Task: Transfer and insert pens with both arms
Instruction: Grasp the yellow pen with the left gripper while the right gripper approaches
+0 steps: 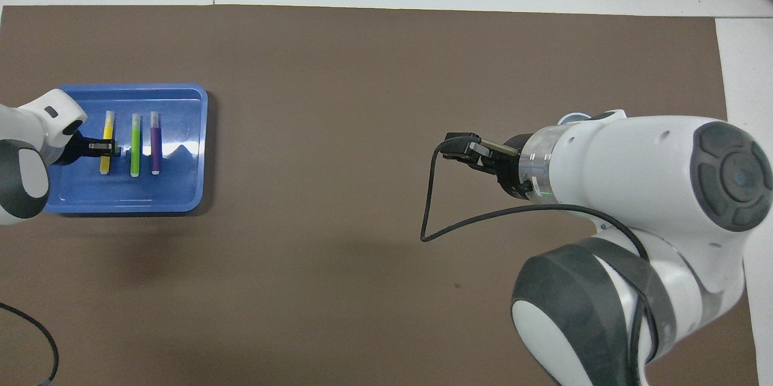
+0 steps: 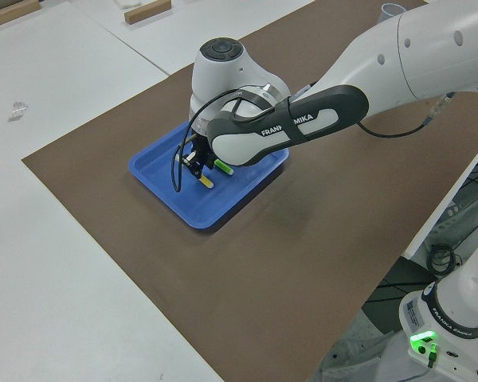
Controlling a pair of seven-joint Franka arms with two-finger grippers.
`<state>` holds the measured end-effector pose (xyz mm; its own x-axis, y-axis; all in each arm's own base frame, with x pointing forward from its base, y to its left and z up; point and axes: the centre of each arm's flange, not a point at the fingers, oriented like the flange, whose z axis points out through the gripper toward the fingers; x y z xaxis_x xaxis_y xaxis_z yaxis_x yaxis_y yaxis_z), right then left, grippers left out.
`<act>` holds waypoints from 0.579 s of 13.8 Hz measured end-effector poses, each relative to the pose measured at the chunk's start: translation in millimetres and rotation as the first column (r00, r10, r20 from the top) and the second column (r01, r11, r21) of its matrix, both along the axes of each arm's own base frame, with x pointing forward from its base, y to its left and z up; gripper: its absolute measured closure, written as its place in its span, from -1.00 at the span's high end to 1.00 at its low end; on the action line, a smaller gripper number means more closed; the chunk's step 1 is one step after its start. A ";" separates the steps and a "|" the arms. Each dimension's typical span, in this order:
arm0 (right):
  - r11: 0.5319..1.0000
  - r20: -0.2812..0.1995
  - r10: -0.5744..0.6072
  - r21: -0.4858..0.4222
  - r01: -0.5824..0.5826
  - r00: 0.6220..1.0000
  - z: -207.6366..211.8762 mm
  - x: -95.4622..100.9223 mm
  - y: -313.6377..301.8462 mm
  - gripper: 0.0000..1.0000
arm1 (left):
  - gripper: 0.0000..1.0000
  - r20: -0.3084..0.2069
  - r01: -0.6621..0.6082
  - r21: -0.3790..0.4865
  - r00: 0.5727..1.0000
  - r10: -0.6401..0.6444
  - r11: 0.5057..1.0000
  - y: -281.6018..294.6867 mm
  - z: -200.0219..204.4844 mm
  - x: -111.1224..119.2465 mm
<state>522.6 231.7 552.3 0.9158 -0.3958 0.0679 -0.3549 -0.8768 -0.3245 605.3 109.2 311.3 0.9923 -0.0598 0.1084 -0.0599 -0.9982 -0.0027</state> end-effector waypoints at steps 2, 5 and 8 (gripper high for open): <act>0.999 0.010 -0.035 0.025 0.034 0.999 -2.9 5.5 17.0 1.00 | -0.13 0.010 0.001 0.002 1.000 -0.001 1.000 -0.5 -1.2 1.4; 0.995 0.014 -0.081 0.064 0.080 0.997 -8.9 9.0 52.1 1.00 | -0.08 0.048 -0.001 0.011 0.999 0.000 1.000 0.8 0.8 5.6; 0.985 -0.023 -0.111 0.129 0.113 0.994 -9.2 19.9 59.7 1.00 | -0.08 0.067 0.001 0.014 0.998 -0.002 1.000 0.7 6.8 11.4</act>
<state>542.4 291.4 543.1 0.8658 -0.5003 -0.0042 -0.4541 -0.7823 -0.4264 616.7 109.9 318.1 0.9827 -0.0630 0.1741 -0.0603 -0.9980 -0.0208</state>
